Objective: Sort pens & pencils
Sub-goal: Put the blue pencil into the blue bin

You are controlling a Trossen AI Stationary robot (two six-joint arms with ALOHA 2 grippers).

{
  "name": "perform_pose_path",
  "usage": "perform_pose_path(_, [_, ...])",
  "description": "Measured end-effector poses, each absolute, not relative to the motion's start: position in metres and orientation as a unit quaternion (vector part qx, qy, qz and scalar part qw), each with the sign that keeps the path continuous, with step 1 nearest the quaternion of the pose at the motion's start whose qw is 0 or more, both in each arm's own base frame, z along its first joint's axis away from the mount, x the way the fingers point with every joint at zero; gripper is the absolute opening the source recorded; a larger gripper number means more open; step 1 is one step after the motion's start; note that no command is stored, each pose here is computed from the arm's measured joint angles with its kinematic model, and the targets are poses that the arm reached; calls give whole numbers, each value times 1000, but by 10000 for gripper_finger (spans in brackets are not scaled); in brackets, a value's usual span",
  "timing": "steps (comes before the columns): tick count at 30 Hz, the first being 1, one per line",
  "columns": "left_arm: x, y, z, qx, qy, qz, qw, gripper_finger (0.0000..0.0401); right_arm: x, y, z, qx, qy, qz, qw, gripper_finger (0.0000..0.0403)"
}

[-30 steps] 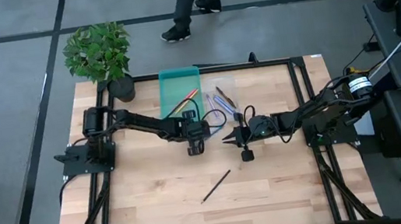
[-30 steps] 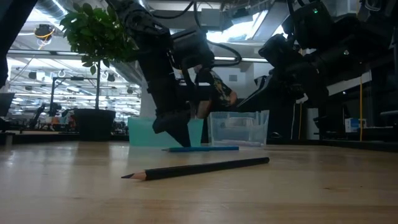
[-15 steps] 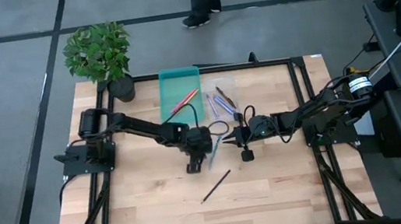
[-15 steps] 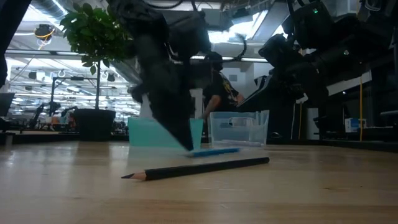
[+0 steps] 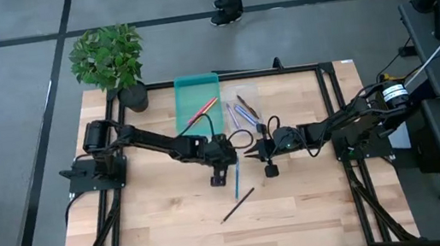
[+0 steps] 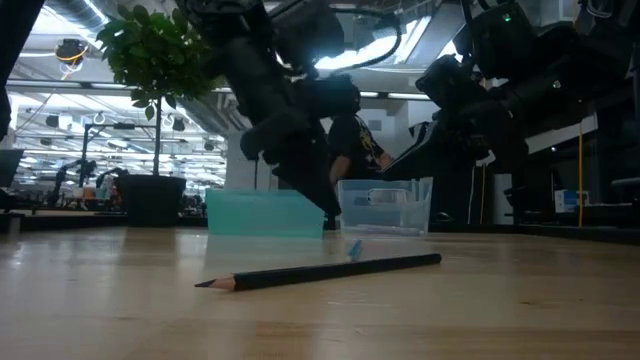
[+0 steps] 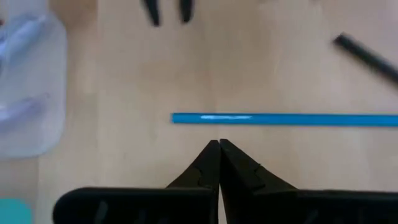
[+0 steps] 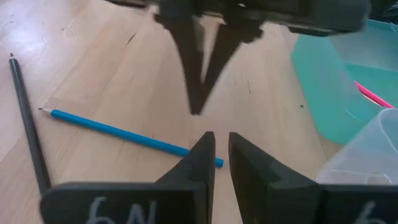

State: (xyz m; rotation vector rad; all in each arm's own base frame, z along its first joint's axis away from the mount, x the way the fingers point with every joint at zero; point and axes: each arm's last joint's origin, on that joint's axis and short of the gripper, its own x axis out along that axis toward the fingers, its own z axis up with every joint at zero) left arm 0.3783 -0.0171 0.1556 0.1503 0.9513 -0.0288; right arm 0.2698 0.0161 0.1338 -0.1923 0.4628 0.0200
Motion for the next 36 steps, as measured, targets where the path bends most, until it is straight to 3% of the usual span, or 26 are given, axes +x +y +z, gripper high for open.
perform_pose_path(6, [387, -16, 168, -36, 435, 51, 898, 15, 269, 16, 133, -95, 235, 10, 967, 48])
perform_pose_path(12, [385, -21, 167, -130, 442, 96, 882, 54, 269, 16, 132, -96, 241, 10, 966, 48])
perform_pose_path(18, [385, -37, 165, -199, 432, 123, 871, 85, 267, 10, 131, -102, 250, -100, 958, 49])
perform_pose_path(21, [385, -48, 165, -217, 422, 140, 869, 89, 267, 7, 131, -111, 250, -138, 952, 49])
perform_pose_path(29, [384, -67, 166, -273, 389, 181, 861, 88, 265, 8, 128, -113, 267, -139, 947, 48])
perform_pose_path(36, [390, -73, 143, -326, 408, 202, 828, 87, 265, 8, 129, -125, 270, -136, 945, 48])
